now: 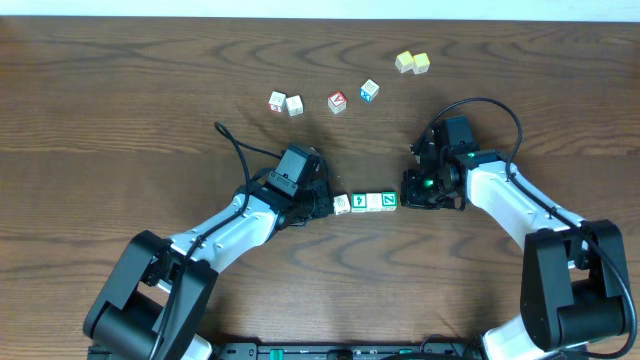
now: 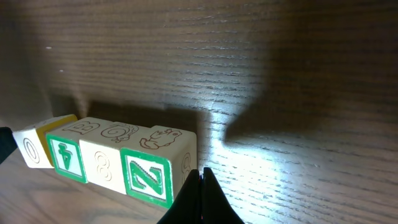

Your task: Lift 4 blocks

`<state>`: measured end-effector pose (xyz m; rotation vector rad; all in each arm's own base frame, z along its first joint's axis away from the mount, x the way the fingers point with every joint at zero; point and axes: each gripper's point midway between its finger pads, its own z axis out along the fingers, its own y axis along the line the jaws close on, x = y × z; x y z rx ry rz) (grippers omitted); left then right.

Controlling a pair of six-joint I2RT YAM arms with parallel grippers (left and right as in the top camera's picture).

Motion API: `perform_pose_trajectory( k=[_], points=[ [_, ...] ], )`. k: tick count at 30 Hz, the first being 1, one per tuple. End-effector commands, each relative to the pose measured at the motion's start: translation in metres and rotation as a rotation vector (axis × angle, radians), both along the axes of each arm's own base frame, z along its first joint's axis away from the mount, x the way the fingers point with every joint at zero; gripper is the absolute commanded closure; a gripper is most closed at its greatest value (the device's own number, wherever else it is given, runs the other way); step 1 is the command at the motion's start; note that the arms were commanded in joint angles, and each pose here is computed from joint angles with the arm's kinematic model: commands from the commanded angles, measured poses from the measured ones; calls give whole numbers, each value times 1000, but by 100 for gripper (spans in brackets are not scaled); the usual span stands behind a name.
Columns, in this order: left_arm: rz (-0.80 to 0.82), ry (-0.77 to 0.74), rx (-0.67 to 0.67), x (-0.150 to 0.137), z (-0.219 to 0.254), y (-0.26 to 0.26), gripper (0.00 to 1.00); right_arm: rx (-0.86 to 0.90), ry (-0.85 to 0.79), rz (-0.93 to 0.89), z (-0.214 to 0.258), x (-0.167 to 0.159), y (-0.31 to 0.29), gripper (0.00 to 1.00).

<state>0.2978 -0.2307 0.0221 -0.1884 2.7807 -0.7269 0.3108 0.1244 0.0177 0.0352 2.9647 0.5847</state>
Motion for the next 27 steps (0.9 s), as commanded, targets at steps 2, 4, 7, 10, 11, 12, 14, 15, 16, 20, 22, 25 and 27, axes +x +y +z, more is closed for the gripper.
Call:
perform_pose_trajectory(
  k=[2,4,7,10,11,12,14,15,16,20,22,25,27],
  points=[
    [41,-21,45,4,0,9,92,-15,28,0,-9,-5,2,99],
    [51,-11,45,3,-2,10,93,-13,26,-2,-9,-5,2,99],
    [68,5,43,3,-7,10,93,-12,28,-6,-9,-5,2,99],
    [65,19,23,3,-11,5,93,-8,25,-6,-9,-4,3,99],
    [57,21,9,3,-11,2,93,-7,24,-6,-9,-4,3,99],
    [49,23,-6,3,-12,-1,93,-7,22,-5,-9,-3,3,99],
    [38,26,-26,3,-11,-5,93,-4,22,-5,-9,-3,4,99],
    [37,26,-28,3,-11,-6,93,-4,22,-5,-9,-3,4,99],
    [36,26,-29,3,-11,-6,93,-4,22,-5,-9,-3,4,99],
    [40,29,-30,3,-11,-6,93,-3,17,-5,-9,-3,4,99],
    [43,32,-31,3,-11,-6,93,-1,18,-16,-10,-3,4,99],
    [54,42,-33,2,-12,-6,93,1,19,-21,-12,-4,4,99],
    [57,44,-34,1,-12,-6,93,1,18,-21,-12,-4,4,99]
  ],
)
